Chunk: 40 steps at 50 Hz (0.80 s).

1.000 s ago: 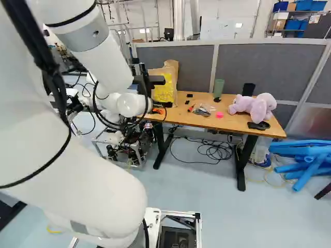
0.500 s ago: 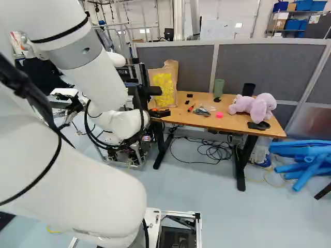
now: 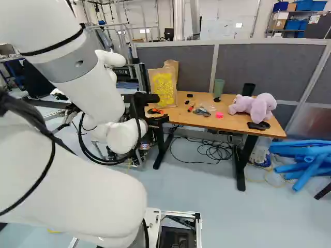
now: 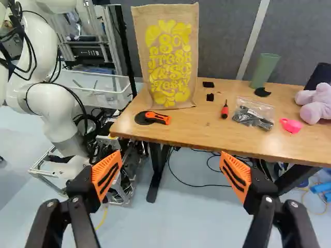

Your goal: Pick up the bag on the ground and place it on the table

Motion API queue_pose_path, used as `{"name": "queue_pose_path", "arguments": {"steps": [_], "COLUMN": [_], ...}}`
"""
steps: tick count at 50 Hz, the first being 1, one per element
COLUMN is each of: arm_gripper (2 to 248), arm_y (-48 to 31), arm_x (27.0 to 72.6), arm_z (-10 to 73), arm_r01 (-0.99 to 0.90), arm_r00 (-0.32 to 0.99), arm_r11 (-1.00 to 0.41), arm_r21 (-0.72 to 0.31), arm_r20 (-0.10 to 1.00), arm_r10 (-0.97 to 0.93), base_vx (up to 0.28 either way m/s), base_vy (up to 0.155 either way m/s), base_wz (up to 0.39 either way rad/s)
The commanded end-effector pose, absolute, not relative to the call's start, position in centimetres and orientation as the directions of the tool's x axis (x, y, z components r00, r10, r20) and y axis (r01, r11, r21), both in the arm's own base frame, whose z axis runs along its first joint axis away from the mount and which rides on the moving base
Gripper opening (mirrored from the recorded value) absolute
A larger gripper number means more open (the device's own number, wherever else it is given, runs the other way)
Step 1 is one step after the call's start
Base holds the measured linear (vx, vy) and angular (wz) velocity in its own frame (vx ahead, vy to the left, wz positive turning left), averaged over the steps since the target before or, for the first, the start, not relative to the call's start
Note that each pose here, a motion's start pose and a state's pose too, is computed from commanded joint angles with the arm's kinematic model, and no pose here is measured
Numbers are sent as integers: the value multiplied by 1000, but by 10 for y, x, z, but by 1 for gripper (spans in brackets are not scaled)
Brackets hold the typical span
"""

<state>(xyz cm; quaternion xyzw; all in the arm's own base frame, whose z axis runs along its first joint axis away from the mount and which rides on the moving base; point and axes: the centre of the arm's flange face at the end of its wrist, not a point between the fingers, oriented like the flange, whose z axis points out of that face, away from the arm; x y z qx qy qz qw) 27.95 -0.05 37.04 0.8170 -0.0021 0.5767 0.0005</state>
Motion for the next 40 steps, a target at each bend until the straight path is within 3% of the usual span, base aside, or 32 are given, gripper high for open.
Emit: {"name": "queue_pose_path", "arguments": {"steps": [40], "arm_gripper": [247], "arm_y": [0], "arm_x": [270], "arm_z": [366], "arm_r01": [0], "arm_r00": [326], "arm_r11": [-1000], "arm_r21": [0], "arm_r20": [946], "arm_r10": [0], "base_vx": [0], "base_vy": [0], "base_wz": [0]}}
